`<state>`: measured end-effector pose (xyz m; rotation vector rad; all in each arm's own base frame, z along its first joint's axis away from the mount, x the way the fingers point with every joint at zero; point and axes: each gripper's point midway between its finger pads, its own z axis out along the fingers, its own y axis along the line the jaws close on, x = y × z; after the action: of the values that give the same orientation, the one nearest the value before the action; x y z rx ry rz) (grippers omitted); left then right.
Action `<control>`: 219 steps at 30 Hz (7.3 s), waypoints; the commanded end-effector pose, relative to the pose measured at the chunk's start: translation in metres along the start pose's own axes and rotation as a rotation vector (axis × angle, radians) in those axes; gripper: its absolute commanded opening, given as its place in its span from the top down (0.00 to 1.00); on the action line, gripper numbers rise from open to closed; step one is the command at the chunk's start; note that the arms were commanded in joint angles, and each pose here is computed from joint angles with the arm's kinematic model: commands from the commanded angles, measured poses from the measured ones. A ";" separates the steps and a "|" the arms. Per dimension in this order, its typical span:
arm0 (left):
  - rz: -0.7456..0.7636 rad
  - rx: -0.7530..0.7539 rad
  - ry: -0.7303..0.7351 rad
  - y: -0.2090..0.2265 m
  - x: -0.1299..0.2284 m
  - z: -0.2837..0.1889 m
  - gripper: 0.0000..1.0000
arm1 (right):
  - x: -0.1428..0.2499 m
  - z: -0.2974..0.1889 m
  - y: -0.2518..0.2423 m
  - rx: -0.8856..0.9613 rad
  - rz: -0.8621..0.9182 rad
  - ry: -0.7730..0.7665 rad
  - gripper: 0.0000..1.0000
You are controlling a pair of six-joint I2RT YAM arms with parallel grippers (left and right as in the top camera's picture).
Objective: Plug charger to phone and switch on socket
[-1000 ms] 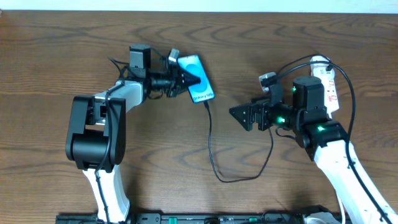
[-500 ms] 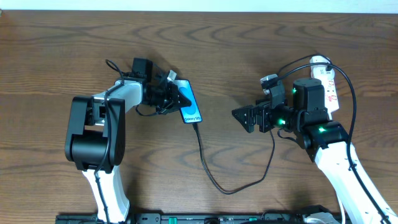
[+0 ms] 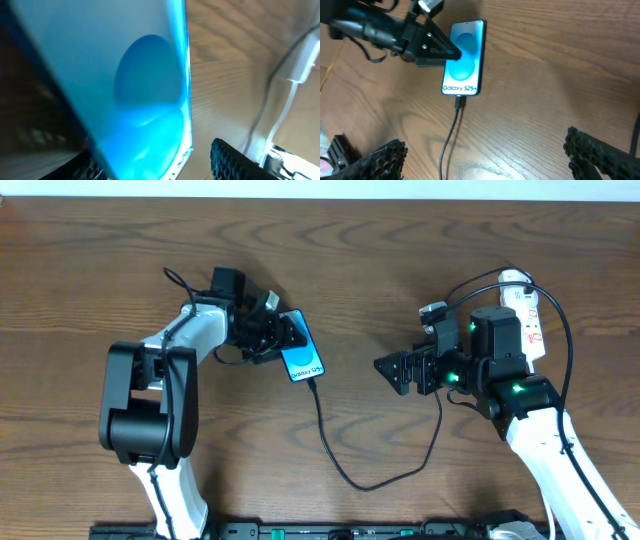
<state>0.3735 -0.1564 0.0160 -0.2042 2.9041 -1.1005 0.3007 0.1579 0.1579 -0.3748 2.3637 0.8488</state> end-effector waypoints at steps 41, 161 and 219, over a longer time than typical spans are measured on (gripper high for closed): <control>0.136 -0.226 -0.298 -0.036 0.016 -0.134 0.20 | -0.035 -0.111 -0.338 0.664 0.716 -0.183 0.99; 0.174 -0.267 -0.209 -0.026 0.036 -0.131 0.19 | -0.028 -0.213 -0.043 0.622 0.232 -0.041 0.01; 0.473 -0.351 -1.168 -0.116 0.164 -0.372 0.02 | -0.028 -0.212 -0.043 0.622 0.234 -0.039 0.01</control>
<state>0.2065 -0.0333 0.3745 -0.0608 1.8922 -0.2927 0.2493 -0.0131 0.2843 0.1981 2.5156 0.1834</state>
